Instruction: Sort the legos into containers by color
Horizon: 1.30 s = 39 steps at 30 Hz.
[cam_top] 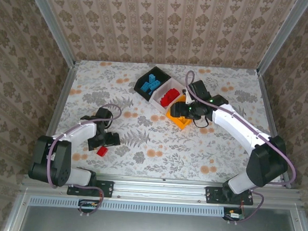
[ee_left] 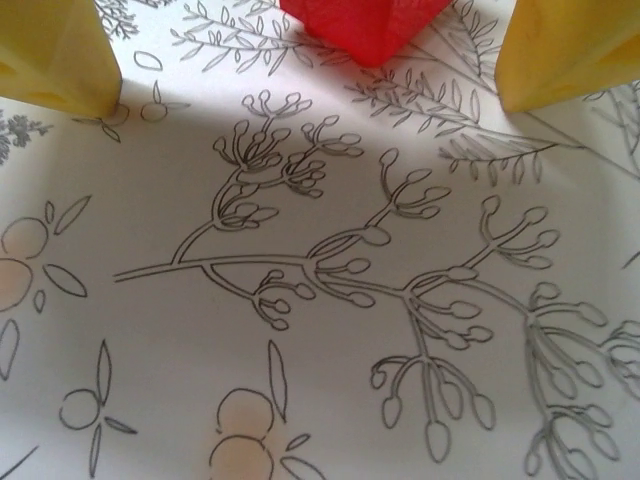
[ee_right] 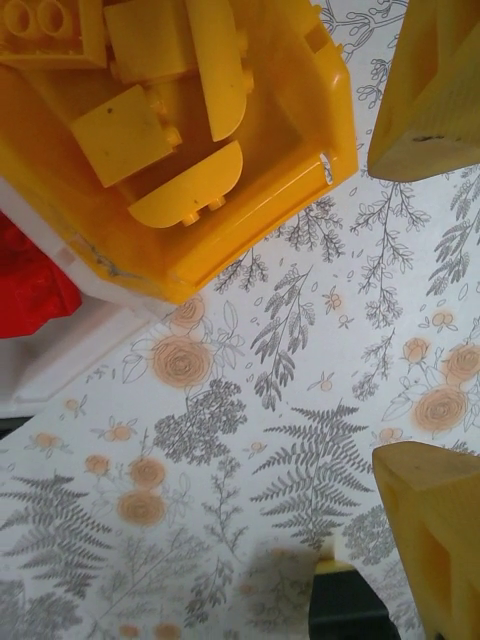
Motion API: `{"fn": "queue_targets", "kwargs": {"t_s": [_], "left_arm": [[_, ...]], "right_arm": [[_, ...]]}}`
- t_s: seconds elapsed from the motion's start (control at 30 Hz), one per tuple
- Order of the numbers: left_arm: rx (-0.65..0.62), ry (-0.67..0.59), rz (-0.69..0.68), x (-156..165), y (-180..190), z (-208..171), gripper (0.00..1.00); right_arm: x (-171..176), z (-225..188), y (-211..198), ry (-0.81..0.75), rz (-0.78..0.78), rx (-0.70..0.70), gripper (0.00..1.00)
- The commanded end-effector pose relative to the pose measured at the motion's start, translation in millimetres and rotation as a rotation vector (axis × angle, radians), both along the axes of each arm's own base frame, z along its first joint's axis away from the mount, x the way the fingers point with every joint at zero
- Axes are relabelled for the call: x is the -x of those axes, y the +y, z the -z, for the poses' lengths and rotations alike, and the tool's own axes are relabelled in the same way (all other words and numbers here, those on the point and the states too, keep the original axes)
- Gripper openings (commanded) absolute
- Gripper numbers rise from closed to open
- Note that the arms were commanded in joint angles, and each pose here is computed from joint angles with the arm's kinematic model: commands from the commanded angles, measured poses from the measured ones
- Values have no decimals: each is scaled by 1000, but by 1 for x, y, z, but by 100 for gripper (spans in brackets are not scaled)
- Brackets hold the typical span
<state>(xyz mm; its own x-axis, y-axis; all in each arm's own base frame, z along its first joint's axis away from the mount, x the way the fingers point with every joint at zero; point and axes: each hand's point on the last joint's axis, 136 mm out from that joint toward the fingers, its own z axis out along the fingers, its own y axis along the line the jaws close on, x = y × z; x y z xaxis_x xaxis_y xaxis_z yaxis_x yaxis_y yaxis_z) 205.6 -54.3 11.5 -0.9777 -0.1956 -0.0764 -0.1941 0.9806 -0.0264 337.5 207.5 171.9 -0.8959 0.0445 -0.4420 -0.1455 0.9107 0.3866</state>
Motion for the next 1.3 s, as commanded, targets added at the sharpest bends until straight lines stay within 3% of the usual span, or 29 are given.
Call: {"fn": "queue_targets", "kwargs": {"t_s": [0.0,0.13,0.4,0.47,0.53,0.8,0.93,1.1,1.2,1.27], "left_arm": [[24,24,5,0,-7,11,91],[37,23,26,1,-12,10,74],[76,49,50,12,-24,11,52],[75,65,61,17,-28,11,55],[58,76,74,23,-30,11,65],[-1,68,97,47,-35,2,77],[22,75,98,54,-39,5,69],[14,100,124,71,-47,10,68],[75,96,120,77,-59,16,65],[105,53,134,70,-71,11,68]], "right_arm": [[1,-22,7,-57,-4,-62,71],[2,-26,8,-69,-4,-64,70],[3,-26,6,-74,3,-58,70],[3,-27,6,-76,2,-56,70],[4,-26,5,-76,4,-54,70],[4,-23,8,-71,-1,-60,70],[4,-19,9,-66,-3,-62,70],[6,-18,11,-63,-8,-62,70],[8,-17,14,-60,-12,-65,70],[12,-19,22,-69,-37,-70,70]]}}
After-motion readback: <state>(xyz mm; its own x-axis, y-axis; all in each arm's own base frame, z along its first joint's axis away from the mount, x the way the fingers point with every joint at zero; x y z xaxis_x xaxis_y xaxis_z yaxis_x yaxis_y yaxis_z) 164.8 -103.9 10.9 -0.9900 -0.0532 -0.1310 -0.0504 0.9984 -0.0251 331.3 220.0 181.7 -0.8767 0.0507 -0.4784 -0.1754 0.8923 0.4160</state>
